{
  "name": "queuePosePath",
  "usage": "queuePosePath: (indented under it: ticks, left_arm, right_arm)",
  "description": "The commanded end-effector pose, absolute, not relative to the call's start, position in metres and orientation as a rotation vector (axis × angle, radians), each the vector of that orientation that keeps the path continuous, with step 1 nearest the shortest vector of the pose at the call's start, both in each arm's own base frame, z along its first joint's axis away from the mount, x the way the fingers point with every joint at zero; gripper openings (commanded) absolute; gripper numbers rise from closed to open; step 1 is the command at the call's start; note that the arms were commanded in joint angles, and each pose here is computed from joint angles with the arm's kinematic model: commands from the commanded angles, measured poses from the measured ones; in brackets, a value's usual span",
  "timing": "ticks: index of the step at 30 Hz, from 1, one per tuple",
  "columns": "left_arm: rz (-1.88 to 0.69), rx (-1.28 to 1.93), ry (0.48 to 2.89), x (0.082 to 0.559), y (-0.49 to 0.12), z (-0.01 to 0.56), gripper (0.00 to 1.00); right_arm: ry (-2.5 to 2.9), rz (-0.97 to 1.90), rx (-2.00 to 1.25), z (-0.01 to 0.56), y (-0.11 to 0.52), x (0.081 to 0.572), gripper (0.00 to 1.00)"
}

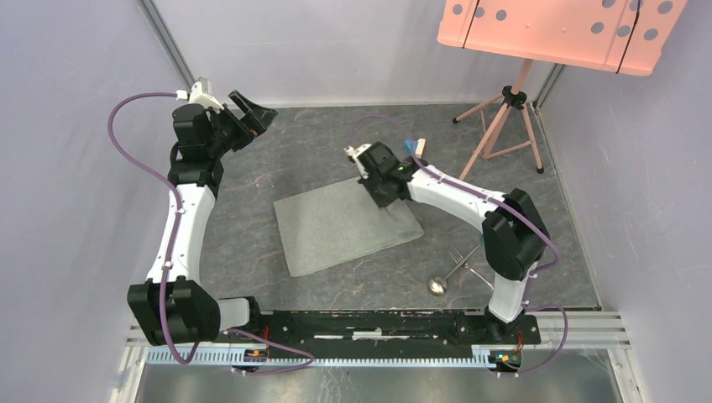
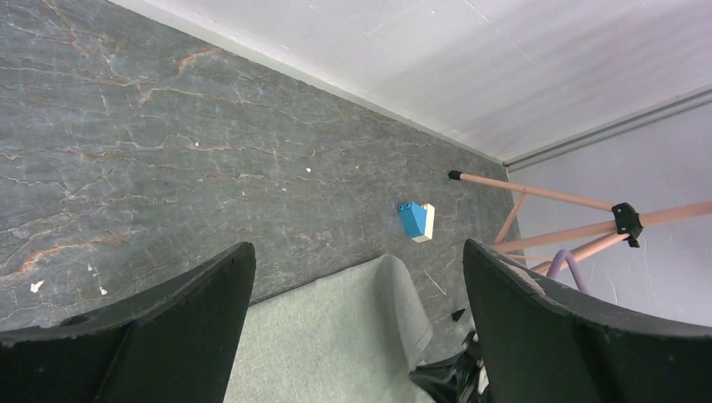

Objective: Fold the napkin into a case and place the utensils inside
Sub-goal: Pick up the rectangle-folded napkin from the center of the board, then fold the rectangle-folded napkin at the center of the board.

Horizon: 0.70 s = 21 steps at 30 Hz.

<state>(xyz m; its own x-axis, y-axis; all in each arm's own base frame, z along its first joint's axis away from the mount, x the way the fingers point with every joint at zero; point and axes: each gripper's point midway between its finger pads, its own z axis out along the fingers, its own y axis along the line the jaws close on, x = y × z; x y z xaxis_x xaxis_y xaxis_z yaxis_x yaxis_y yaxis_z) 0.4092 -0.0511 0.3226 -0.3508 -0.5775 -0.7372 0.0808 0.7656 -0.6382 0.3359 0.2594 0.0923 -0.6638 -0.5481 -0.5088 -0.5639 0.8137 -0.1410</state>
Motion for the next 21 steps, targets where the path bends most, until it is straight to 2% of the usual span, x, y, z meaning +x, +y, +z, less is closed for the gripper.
queuePosePath:
  ticks: [1, 11, 21]
  left_arm:
    - [-0.731, -0.369, 1.752, 0.404, -0.054, 0.345, 0.99]
    - [-0.713, -0.372, 1.757, 0.405, -0.051, 0.343, 0.99]
    - [-0.712, -0.371, 1.753, 0.405, -0.050, 0.344, 0.99]
  right_arm:
    - [2.418, 0.231, -0.862, 0.104, 0.330, 0.318, 0.01]
    - [2.351, 0.456, -0.990, 0.103, 0.437, 0.284, 0.01]
    - [2.328, 0.605, -1.008, 0.103, 0.480, 0.272, 0.01]
